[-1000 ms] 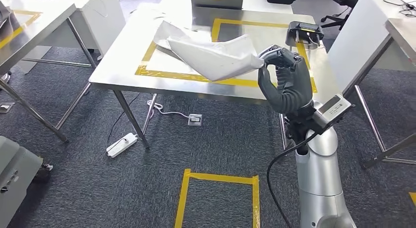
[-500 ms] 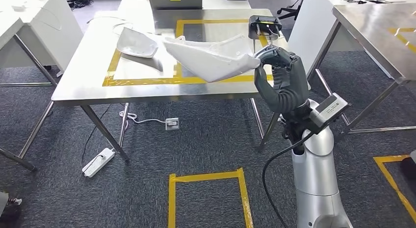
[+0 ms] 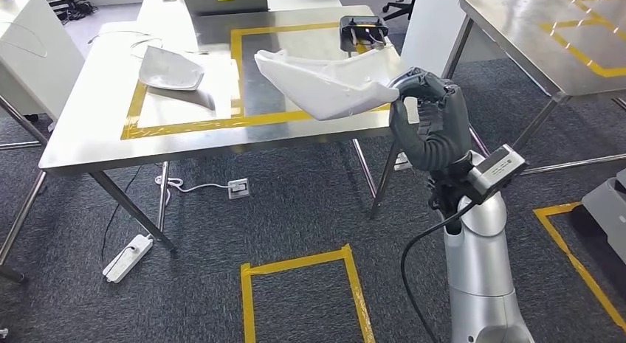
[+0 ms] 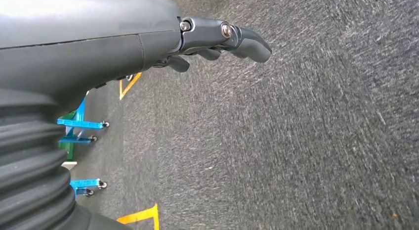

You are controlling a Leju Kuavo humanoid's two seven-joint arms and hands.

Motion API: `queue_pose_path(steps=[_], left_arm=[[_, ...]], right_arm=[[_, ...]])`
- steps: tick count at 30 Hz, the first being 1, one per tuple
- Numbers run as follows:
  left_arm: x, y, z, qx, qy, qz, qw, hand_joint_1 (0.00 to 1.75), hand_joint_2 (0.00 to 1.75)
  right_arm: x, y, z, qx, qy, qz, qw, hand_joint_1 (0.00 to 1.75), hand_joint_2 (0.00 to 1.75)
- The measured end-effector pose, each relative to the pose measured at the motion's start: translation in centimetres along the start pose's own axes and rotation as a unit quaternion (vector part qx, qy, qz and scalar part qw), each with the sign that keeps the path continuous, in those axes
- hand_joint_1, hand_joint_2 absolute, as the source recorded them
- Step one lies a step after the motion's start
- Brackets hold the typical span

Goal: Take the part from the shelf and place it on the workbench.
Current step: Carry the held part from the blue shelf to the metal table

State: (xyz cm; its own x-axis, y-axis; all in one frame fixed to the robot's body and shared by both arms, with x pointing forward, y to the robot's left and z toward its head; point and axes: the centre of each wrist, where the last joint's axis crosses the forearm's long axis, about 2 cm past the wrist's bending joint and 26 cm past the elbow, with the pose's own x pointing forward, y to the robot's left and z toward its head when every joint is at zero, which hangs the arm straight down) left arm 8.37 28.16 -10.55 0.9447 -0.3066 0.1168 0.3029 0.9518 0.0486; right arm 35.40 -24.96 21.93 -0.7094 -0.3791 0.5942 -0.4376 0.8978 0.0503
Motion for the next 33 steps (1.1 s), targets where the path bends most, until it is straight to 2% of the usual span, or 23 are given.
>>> queue_pose_path(steps=[33], left_arm=[[-0.13, 0.04, -0.01, 0.001, -0.008, 0.000, 1.000, 0.00, 1.75]], right_arm=[[-0.53, 0.26, -0.18, 0.010, 0.013, -0.003, 1.000, 1.75, 1.75]])
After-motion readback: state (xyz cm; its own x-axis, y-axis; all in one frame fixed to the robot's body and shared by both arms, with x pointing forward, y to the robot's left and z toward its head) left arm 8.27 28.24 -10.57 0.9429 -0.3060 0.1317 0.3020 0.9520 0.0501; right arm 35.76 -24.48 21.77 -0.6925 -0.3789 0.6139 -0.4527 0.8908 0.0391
